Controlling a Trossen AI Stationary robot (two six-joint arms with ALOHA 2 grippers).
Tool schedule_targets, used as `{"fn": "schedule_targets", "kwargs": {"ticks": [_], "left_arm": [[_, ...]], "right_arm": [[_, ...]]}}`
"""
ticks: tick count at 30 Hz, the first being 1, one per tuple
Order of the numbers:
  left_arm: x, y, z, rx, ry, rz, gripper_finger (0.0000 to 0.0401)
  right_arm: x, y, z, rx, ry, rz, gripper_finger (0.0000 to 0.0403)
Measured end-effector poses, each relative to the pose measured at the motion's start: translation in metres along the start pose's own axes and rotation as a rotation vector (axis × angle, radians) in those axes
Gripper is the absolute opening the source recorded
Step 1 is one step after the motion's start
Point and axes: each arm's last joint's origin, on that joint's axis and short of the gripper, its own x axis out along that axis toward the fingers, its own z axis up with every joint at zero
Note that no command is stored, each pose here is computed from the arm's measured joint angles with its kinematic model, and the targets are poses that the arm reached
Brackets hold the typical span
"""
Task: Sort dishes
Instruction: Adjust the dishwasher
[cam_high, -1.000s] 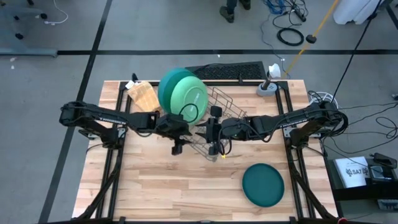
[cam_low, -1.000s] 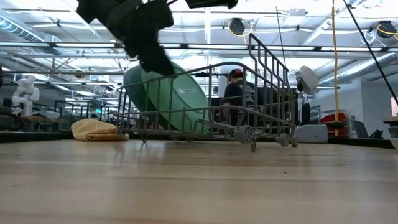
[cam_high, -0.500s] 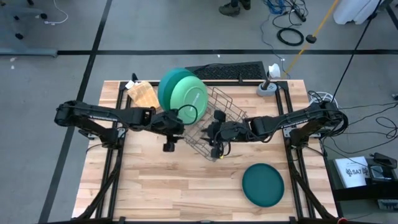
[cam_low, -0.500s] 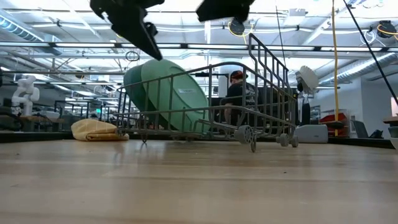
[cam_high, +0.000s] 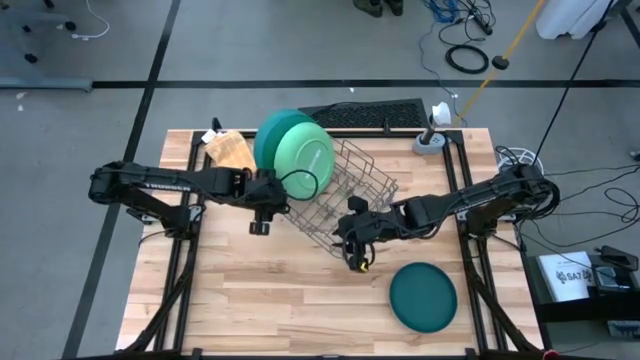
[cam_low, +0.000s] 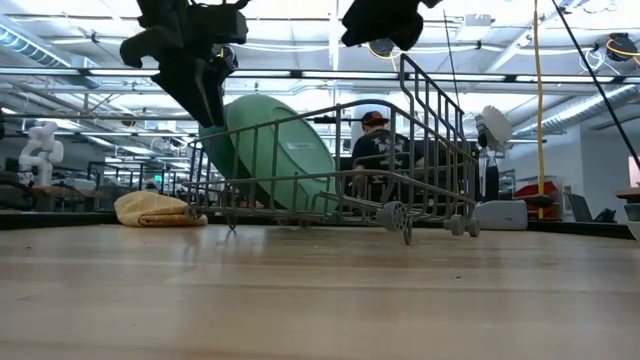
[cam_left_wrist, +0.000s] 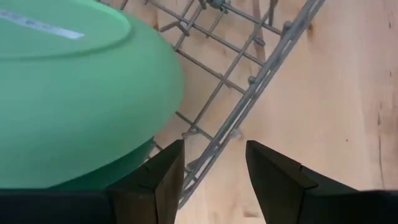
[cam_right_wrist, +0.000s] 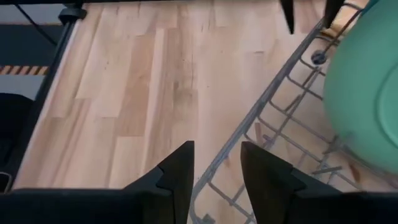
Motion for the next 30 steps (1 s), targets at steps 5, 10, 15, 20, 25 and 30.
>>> {"fn": "schedule_targets", "kwargs": {"ticks": [5,10,15,20,25,30], "left_arm": [[0.009,-0.002,0.000,0.084,0.010,-0.038,0.0182],[0.024,-0.005,0.000,0.119,0.046,-0.061,0.0182],[0.034,-0.006,0.001,0.120,0.071,-0.072,0.0182],[0.045,-0.010,0.001,0.091,0.101,-0.156,0.0182],[0.050,-0.012,0.002,0.084,0.102,-0.191,0.0182],[0.051,-0.012,0.007,0.054,0.048,-0.228,0.0182]], "right_arm": [[-0.008,0.010,0.000,-0.078,0.071,-0.007,0.0126],[-0.032,0.013,0.019,-0.117,0.105,-0.068,0.0126],[-0.049,0.010,0.023,-0.140,0.197,-0.119,0.0126],[-0.057,0.003,0.012,-0.186,0.355,-0.169,0.0126],[-0.062,-0.008,0.002,-0.231,0.476,-0.252,0.0126],[-0.063,-0.018,0.002,-0.285,0.507,-0.323,0.0126]]}}
